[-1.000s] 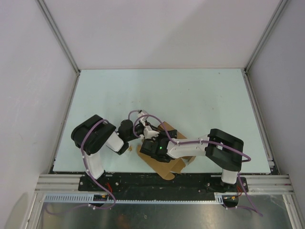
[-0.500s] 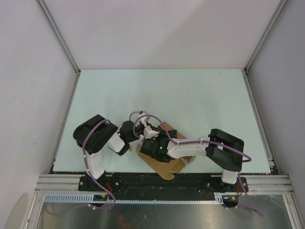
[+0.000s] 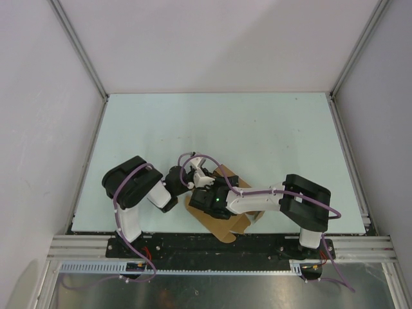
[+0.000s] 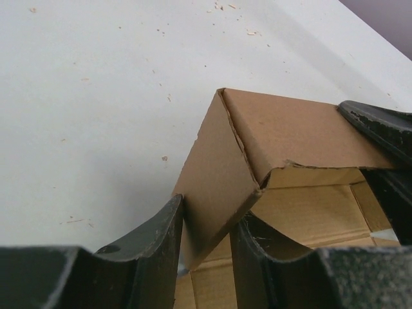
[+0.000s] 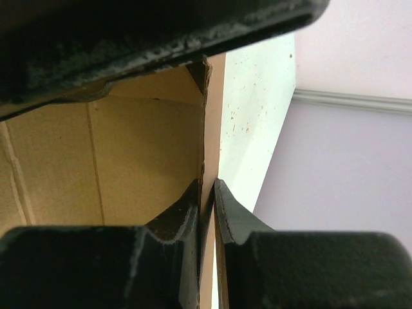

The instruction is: Fold the paper box

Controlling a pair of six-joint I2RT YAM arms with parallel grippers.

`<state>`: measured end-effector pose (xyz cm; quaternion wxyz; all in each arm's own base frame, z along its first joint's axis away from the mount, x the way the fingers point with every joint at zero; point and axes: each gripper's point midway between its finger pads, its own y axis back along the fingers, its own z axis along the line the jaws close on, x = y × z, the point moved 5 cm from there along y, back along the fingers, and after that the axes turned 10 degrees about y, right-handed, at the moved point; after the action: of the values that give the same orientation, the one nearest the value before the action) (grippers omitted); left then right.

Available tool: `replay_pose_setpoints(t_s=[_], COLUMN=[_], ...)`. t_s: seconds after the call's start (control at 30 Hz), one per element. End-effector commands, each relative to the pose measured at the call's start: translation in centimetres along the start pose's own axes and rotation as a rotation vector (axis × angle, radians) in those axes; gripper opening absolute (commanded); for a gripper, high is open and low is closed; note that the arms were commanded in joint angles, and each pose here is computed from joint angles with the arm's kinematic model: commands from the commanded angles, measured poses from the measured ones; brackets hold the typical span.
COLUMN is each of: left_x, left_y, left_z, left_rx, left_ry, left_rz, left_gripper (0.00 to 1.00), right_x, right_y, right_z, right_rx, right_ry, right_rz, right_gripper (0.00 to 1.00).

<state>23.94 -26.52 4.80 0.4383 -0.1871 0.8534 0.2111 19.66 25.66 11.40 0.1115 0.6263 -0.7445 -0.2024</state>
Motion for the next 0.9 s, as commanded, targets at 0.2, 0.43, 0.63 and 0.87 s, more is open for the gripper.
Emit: replay_pose_setpoints(t_s=[0.2,0.43,0.63,0.87], left_x=[-5.8,-5.99,-6.2,-5.99], left_y=[-0.41,-0.46,-0.45,-0.36], left_z=[-5.17,-5.41,-5.7,-6.08], left_rx=[0.205,0.181,0.162,0.149], left_ry=[-0.15,-0.139,-0.13,-0.139], left_rz=[-0.316,-0.339,-0.36,-0.367], left_gripper=[0.26,0.19,0.05,0.0], right_x=[-1.79,-1.82,-1.87,-2.02], right_y=[0.01,0.14,0.21,0.5], right_z=[4.78,4.87,4.89,4.54], right_rx=[-0.27,-0.281,-0.289,-0.295], right_ry=[-0.111,-0.116,-0.121,-0.134], right_rz=[-0.071,-0.073,-0.076,-0.089], right_gripper=[0.15,0.15,0.15,0.28])
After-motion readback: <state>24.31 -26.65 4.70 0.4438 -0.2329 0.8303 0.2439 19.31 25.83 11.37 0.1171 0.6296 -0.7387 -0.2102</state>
